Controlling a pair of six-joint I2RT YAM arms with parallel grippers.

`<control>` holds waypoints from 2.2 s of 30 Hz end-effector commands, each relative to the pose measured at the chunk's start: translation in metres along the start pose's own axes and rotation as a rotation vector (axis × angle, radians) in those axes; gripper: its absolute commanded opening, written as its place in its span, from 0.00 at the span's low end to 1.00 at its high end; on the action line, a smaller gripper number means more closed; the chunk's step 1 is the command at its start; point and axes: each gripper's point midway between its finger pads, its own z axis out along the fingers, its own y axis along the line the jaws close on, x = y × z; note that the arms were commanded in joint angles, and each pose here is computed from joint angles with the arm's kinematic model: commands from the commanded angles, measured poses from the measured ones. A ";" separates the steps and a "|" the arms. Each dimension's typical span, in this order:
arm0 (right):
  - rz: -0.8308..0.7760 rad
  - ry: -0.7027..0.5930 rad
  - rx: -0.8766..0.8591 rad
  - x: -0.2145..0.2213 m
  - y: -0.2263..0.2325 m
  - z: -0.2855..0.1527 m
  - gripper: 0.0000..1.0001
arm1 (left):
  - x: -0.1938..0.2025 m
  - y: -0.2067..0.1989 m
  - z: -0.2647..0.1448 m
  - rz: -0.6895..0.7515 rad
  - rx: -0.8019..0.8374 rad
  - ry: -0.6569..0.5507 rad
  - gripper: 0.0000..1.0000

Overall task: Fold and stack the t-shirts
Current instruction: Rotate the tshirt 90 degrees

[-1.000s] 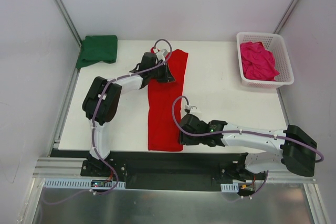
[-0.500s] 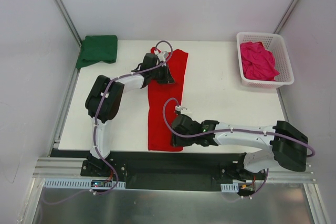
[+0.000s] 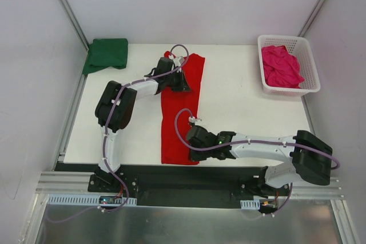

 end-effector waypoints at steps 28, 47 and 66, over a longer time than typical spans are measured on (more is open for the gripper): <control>0.019 -0.032 0.108 0.005 -0.027 -0.051 0.04 | -0.011 0.012 0.008 0.006 -0.029 0.011 0.00; -0.088 -0.066 0.090 -0.009 -0.001 -0.054 0.29 | -0.009 0.016 0.009 0.008 -0.038 0.021 0.00; -0.116 0.009 0.126 0.008 0.000 0.001 0.28 | -0.011 0.020 0.005 0.004 -0.044 0.014 0.00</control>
